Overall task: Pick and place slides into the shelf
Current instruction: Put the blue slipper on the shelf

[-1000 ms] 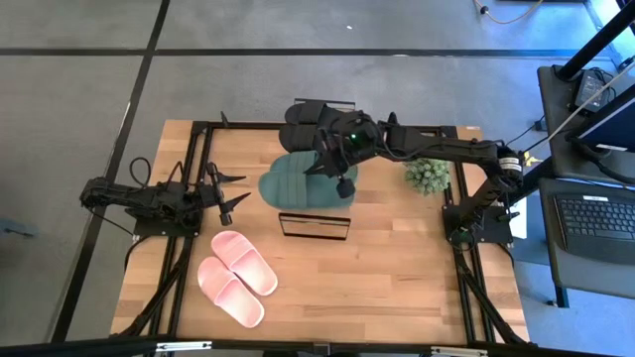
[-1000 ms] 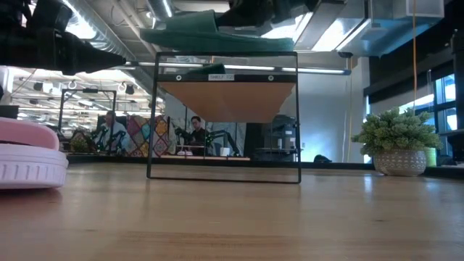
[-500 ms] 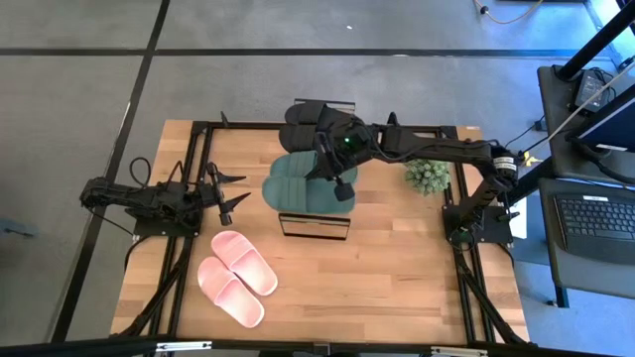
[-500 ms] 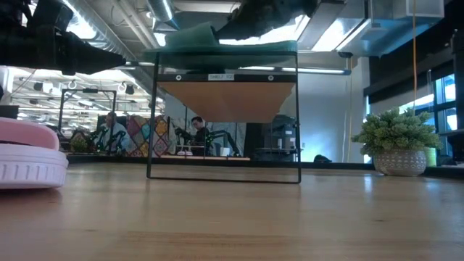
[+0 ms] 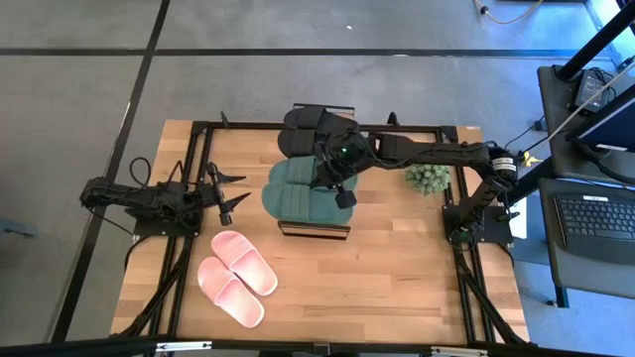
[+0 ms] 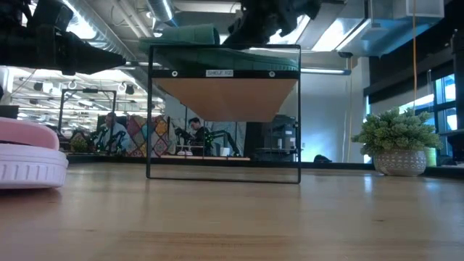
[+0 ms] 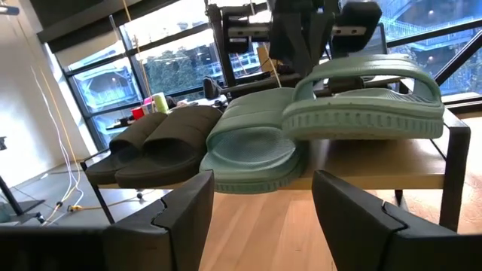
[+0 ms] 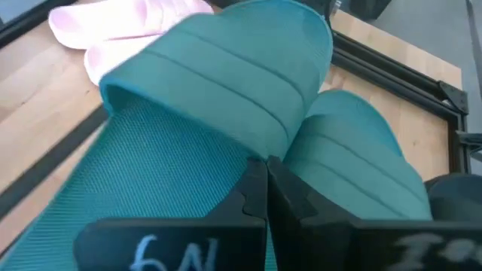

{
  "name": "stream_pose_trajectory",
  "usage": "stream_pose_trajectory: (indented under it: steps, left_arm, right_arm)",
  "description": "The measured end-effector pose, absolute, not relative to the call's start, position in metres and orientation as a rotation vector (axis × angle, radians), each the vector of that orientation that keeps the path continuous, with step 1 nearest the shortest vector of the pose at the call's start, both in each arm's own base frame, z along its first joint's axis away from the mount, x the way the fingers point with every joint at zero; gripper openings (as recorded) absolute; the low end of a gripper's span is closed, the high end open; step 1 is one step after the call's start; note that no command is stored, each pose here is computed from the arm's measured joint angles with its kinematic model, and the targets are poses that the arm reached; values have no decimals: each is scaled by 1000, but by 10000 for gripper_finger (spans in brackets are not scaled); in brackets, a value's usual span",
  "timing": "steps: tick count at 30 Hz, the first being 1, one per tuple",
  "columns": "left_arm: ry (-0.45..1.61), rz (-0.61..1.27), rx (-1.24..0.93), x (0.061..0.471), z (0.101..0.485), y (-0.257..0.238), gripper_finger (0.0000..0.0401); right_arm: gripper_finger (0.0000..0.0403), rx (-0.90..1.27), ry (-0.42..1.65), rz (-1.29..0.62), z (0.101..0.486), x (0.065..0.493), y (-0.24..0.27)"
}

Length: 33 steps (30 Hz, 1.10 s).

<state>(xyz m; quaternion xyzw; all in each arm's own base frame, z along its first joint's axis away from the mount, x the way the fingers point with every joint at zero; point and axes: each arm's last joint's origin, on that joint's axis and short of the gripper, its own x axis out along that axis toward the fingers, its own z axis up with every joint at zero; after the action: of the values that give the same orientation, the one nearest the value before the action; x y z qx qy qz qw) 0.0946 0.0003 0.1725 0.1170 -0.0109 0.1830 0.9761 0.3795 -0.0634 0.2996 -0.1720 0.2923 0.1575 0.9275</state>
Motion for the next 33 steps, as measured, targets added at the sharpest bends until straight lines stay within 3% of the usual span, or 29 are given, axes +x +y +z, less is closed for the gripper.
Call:
stream_pose_trajectory:
  steps: [18, 33]
  left_arm:
    - [-22, 369, 235, 95, 173, 0, 217]
    - [-22, 369, 235, 95, 172, 0, 217]
  right_arm:
    - [60, -404, 622, 246, 290, 380, -66]
    - [192, -447, 681, 164, 290, 378, -65]
